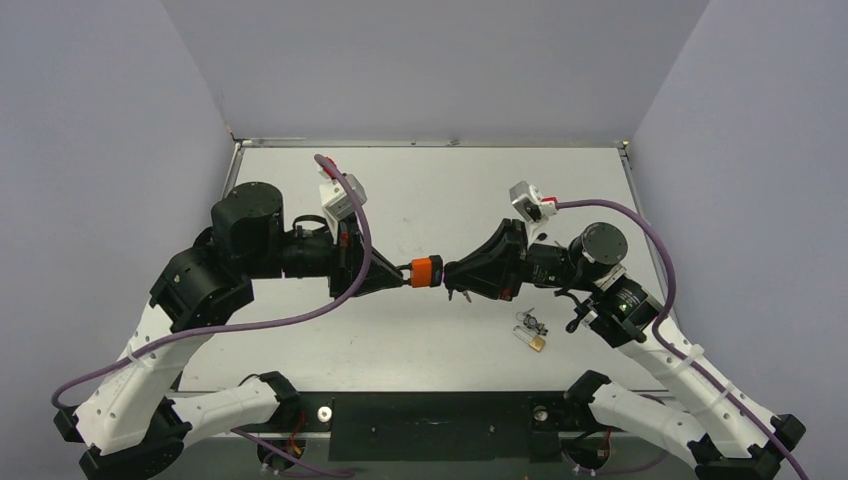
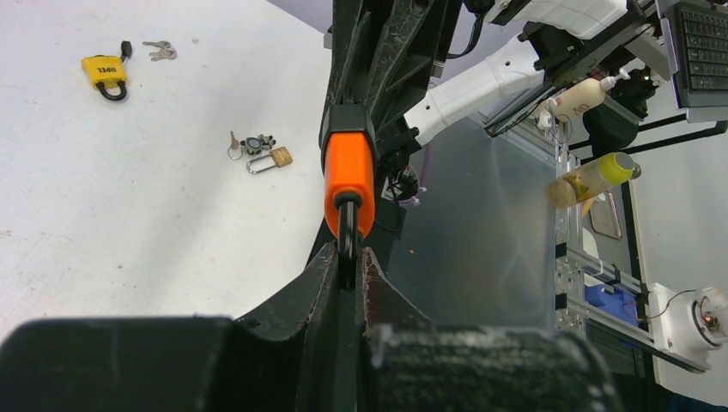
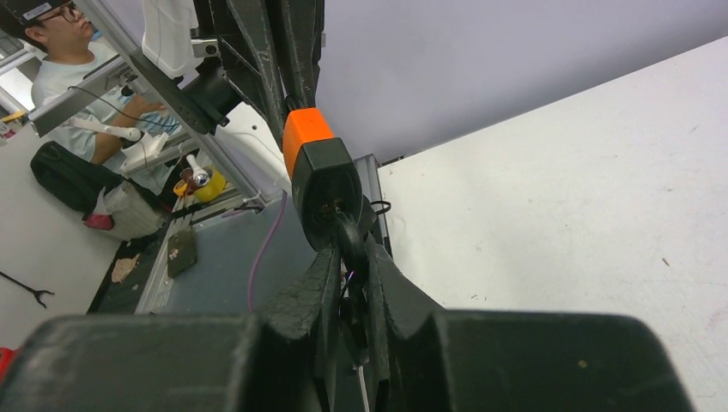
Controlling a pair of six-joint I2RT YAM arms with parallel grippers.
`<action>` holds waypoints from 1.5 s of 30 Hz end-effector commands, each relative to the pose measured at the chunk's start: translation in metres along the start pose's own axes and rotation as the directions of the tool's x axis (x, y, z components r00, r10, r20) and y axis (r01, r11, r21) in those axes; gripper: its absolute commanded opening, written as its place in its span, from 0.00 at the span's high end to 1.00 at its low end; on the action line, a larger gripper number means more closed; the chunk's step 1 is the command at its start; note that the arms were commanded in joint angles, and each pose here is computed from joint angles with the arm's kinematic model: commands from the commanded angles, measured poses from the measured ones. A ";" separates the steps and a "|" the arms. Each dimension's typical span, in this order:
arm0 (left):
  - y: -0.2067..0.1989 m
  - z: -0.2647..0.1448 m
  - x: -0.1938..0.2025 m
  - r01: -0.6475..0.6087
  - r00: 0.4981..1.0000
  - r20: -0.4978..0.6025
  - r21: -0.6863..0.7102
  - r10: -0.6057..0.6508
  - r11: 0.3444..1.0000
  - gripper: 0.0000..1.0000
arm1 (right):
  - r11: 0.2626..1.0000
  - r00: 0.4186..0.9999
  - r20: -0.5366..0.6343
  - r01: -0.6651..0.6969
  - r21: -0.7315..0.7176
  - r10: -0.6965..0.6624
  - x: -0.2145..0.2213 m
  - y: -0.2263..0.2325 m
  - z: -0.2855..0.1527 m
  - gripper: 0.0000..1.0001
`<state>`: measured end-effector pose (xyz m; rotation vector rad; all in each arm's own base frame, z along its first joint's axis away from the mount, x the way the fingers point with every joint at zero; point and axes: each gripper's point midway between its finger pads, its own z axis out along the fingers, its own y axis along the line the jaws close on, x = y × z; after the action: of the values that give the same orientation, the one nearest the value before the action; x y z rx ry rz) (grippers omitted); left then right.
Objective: Lock with the key
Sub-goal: Lock the lock, then place the lock at the center of the board, then place the key at the center of the board.
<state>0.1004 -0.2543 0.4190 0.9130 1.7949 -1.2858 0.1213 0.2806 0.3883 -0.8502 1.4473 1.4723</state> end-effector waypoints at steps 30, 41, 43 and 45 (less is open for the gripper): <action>0.173 0.070 0.038 0.481 0.865 0.279 -0.218 -0.418 0.849 1.00 | 0.637 0.974 0.129 -0.221 0.738 0.189 0.055 -0.177 -0.064 1.00; 0.244 0.125 0.135 0.666 0.745 0.230 -0.228 -0.626 0.710 1.00 | 0.461 0.924 0.072 -0.254 0.850 0.376 0.151 -0.233 -0.023 1.00; 0.252 0.131 0.144 0.679 0.734 0.229 -0.235 -0.640 0.695 1.00 | 0.450 0.916 0.056 -0.248 0.858 0.397 0.166 -0.240 -0.018 1.00; 0.260 0.137 0.152 0.692 0.722 0.222 -0.239 -0.656 0.681 1.00 | 0.427 0.913 0.062 -0.247 0.870 0.402 0.174 -0.249 -0.017 1.00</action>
<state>0.2500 -0.2825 0.1152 -0.0794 2.4245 -1.2459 0.2619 0.2597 0.1260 -0.0840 2.3383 0.6837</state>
